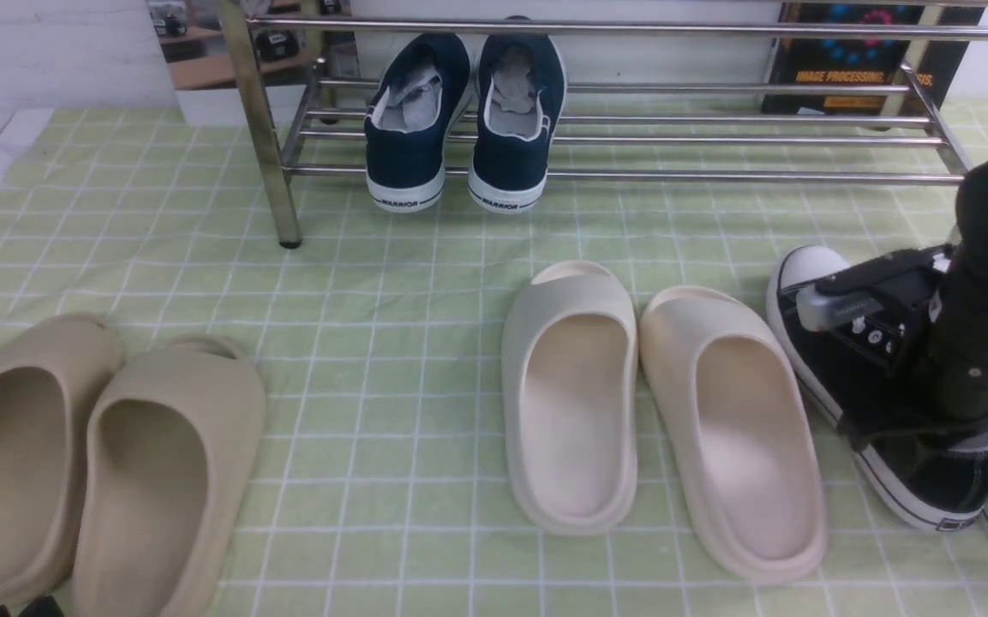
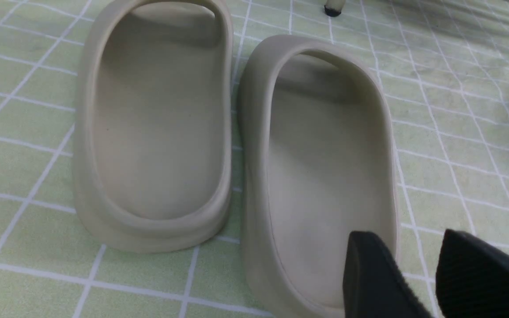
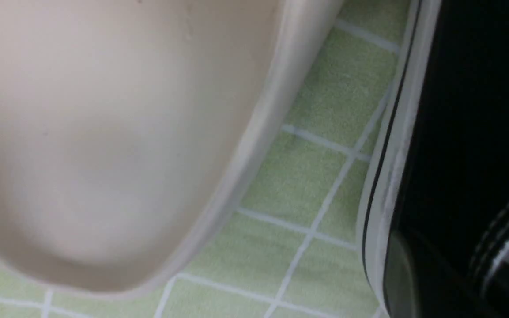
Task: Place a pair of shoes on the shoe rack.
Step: Use the right arm to grab the shoe closest to it, then use the right arm to put a shoe into the shoe rack
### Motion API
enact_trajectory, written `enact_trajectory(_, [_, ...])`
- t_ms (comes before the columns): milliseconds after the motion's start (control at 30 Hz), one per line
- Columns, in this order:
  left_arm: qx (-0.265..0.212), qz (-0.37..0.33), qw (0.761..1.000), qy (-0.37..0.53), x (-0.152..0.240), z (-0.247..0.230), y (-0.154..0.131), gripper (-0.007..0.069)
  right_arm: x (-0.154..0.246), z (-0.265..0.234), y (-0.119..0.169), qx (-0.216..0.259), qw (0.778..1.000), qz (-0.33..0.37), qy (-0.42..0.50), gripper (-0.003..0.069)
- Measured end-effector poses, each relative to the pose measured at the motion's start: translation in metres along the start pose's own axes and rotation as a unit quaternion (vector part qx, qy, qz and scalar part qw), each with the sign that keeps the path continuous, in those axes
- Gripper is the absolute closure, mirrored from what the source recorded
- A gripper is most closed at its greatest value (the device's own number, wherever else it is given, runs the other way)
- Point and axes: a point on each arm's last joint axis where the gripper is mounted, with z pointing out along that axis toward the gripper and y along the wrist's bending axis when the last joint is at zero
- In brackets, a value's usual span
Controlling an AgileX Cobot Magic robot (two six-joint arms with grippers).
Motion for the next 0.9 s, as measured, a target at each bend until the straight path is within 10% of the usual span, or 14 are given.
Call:
enact_trajectory(433, [0.000, 0.000, 1.000, 0.000, 0.000, 0.000, 0.000, 0.0386, -0.026, -0.113, -0.001, 0.009, 0.991, -0.019, -0.129, 0.0642])
enact_trajectory(900, [0.000, 0.000, 1.000, 0.000, 0.000, 0.000, 0.000, 0.0386, -0.123, -0.059, 0.011, -0.058, 0.994, -0.028, -0.086, 0.0642])
